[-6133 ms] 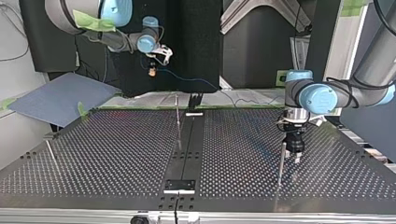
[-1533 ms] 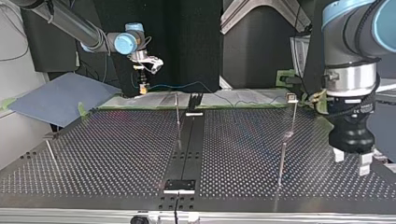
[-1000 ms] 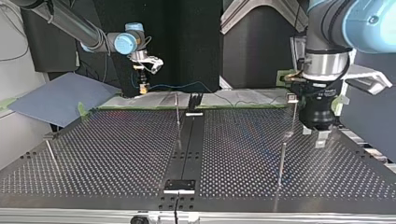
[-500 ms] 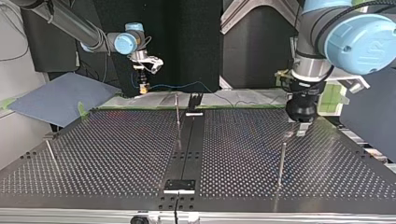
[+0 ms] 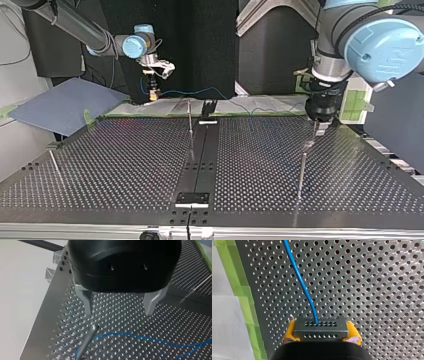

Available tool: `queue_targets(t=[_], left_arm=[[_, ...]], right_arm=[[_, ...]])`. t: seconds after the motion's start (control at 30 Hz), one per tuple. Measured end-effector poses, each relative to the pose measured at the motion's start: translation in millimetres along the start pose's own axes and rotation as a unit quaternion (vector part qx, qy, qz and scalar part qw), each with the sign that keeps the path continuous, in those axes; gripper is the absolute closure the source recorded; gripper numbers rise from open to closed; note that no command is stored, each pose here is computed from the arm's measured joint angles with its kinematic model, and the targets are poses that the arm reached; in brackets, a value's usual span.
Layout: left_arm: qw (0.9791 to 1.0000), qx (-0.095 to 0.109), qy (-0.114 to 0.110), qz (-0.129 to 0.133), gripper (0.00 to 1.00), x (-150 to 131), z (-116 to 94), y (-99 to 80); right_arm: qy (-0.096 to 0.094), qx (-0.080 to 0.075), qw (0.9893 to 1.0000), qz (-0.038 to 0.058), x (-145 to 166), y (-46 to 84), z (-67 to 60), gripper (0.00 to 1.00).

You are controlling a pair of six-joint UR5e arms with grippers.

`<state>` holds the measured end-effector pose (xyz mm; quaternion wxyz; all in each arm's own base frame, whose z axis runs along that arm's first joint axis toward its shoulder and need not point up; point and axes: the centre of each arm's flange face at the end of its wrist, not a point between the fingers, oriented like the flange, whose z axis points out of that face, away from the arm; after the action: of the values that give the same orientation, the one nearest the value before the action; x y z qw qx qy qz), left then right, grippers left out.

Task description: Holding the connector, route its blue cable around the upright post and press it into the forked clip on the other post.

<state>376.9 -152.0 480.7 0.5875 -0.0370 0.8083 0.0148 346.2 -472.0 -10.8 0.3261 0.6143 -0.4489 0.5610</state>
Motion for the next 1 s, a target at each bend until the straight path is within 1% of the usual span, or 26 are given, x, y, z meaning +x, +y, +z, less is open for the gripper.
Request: queue_targets(t=[0.27, 0.53, 0.67, 1.0], left_arm=[[0.9997, -0.026, 0.002, 0.001, 0.0, 0.7, -2.3, 3.5], [0.9984, -0.056, 0.0, 0.002, 0.0, 0.7, -4.2, 7.6], [0.9981, -0.061, -0.001, 0.002, 0.0, 0.6, -4.4, 8.2], [0.9981, -0.061, -0.001, 0.001, 0.0, 0.7, -4.8, 7.6]], right_arm=[[0.0, 0.0, 1.0, -0.0009, -0.1, 0.1, 0.0, 1.0], [0.0, 0.0, 1.0, -0.0013, -0.2, 0.2, -0.1, 1.0], [0.0, 0.0, 1.0, -0.0014, -0.3, 0.1, -0.1, 1.0], [0.0, 0.0, 1.0, -0.002, -0.4, 0.0, 0.0, 1.0]])
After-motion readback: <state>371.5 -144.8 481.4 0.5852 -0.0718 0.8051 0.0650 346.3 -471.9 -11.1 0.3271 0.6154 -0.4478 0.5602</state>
